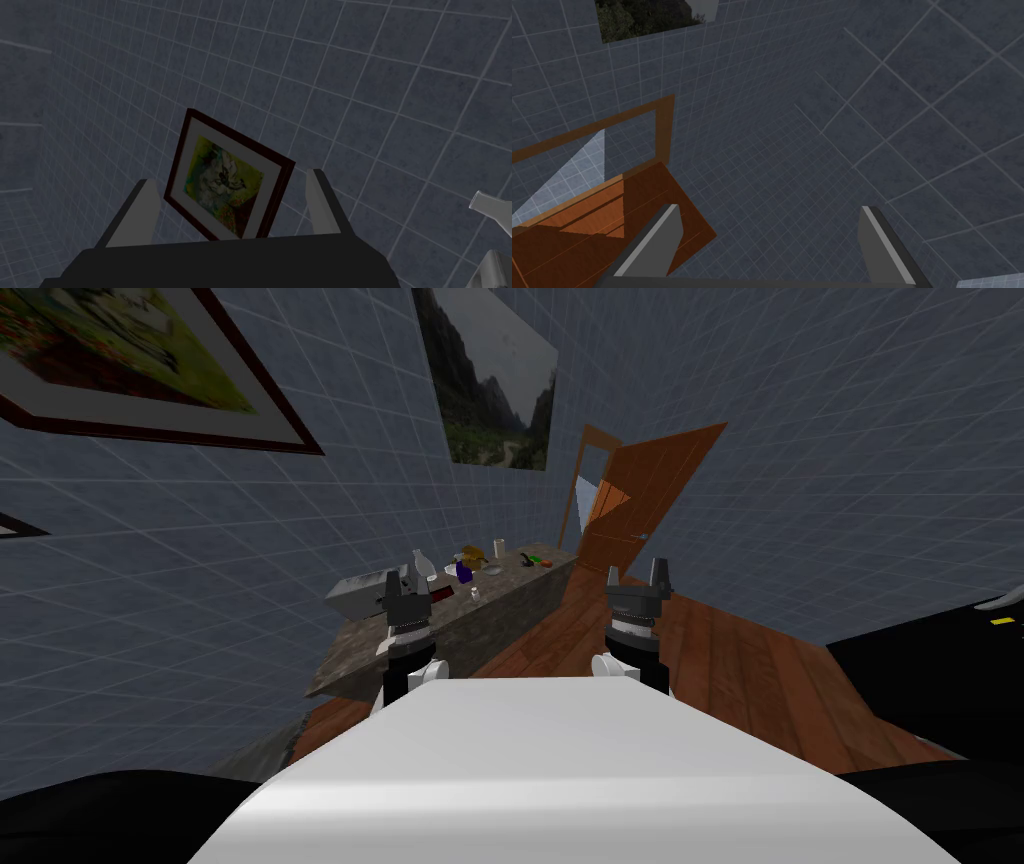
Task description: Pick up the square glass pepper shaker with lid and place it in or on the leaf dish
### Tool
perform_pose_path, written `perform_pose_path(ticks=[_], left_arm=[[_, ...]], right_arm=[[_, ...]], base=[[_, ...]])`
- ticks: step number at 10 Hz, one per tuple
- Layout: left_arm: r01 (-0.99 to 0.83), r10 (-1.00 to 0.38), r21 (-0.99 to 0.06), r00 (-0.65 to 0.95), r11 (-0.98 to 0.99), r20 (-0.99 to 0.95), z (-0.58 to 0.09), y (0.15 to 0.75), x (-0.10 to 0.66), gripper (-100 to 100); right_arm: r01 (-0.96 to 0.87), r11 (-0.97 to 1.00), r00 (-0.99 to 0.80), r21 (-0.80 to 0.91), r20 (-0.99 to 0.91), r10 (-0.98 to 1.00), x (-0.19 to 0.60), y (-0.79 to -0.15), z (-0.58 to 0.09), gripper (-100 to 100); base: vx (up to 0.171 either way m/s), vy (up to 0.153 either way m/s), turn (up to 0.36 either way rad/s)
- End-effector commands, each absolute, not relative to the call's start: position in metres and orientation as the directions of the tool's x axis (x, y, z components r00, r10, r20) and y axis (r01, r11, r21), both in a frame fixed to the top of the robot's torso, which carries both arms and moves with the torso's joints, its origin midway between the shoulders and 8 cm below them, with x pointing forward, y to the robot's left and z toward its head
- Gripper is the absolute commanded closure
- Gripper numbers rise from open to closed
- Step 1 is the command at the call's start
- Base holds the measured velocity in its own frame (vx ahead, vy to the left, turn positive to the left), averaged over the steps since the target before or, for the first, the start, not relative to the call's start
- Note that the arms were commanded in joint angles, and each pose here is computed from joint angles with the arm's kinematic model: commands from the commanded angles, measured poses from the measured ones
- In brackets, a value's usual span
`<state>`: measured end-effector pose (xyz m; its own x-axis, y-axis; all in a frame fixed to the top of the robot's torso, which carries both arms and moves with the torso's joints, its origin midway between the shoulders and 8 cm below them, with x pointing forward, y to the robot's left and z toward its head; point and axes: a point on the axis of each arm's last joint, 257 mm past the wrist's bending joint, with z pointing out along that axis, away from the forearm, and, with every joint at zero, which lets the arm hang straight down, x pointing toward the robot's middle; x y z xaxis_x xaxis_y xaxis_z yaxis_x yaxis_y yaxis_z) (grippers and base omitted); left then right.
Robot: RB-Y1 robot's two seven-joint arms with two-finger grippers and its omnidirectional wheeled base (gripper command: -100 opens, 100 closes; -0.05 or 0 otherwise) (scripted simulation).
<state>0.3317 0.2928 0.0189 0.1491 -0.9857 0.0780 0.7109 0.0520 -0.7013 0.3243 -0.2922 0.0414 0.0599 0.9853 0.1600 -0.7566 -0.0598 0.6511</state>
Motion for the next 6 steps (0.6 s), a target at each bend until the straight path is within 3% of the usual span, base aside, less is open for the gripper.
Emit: perform_pose_path(ticks=[1, 6], left_arm=[[0.7, -0.99, -0.712, 0.132, 0.057, 0.05, 0.015, 0.291, 0.334, -100], [0.628, -0.997, -0.776, 0.081, 0.054, -0.005, -0.014, 0.3, 0.347, -100]], right_arm=[[-0.757, -0.06, 0.06, 0.651, 0.16, 0.985, 0.324, -0.292, 0.041, 0], [-0.757, -0.06, 0.06, 0.651, 0.16, 0.985, 0.324, -0.292, 0.041, 0]], base=[[0.007, -0.025, 0.025], [0.03, -0.085, 0.073]])
